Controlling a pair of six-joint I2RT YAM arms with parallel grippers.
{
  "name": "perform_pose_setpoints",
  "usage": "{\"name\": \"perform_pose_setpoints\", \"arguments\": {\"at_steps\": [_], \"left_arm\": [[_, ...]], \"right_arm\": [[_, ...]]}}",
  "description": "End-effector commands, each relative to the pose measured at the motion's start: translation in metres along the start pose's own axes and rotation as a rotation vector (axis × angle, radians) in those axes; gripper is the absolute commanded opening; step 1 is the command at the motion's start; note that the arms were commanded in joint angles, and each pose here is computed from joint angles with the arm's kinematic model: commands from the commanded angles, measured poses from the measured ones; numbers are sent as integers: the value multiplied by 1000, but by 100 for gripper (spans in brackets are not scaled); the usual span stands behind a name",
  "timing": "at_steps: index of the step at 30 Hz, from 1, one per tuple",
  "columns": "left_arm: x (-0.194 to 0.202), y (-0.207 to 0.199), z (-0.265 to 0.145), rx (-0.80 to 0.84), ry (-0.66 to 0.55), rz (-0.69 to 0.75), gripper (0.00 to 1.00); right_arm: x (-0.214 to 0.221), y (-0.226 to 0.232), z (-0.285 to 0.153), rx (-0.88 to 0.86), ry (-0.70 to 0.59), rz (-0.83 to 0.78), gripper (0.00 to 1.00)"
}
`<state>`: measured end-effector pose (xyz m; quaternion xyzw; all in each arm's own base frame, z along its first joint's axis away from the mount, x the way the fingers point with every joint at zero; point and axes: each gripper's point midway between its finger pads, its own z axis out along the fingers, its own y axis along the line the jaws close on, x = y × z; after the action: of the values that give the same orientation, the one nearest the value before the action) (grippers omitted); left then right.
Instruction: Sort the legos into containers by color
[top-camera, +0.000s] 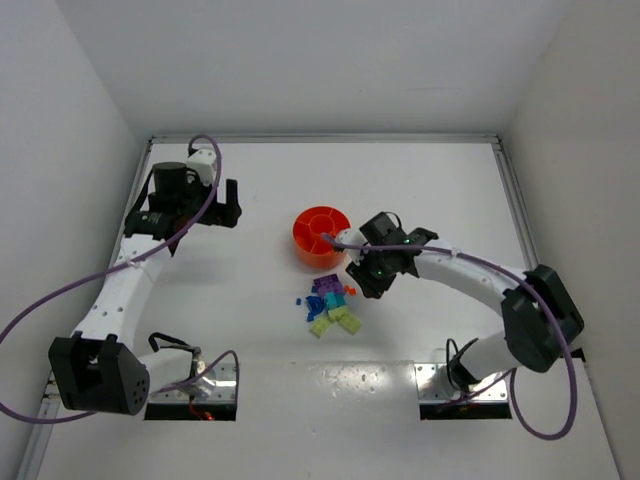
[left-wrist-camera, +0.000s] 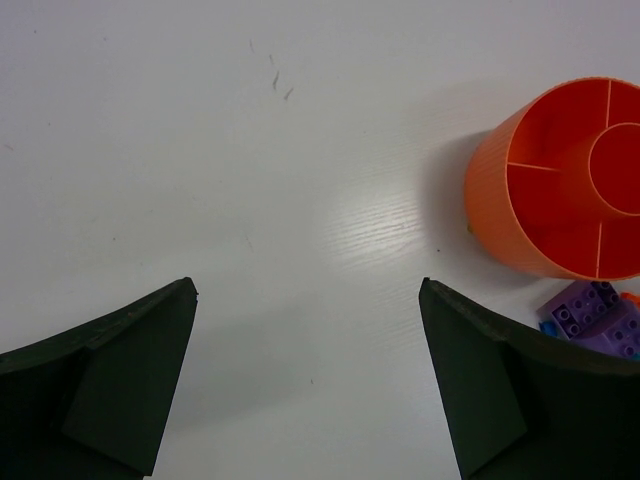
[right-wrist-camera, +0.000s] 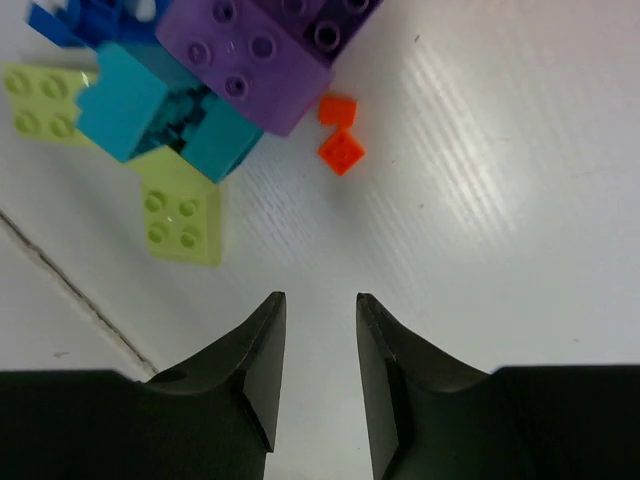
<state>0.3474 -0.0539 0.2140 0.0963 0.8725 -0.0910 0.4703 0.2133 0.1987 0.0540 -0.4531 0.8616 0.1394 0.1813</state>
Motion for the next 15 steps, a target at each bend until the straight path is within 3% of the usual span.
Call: {"name": "perform_pose_setpoints", "arguments": {"at_steps": [1,15], "left_arm": [[-21,1,-3,9,-67,10,100],[-19,2,0,10,-58,19,100]], "right_arm": [[-1,-1,21,-28,-9,-74,35],[-10,-5,52,-47,-33,-128,41]]}}
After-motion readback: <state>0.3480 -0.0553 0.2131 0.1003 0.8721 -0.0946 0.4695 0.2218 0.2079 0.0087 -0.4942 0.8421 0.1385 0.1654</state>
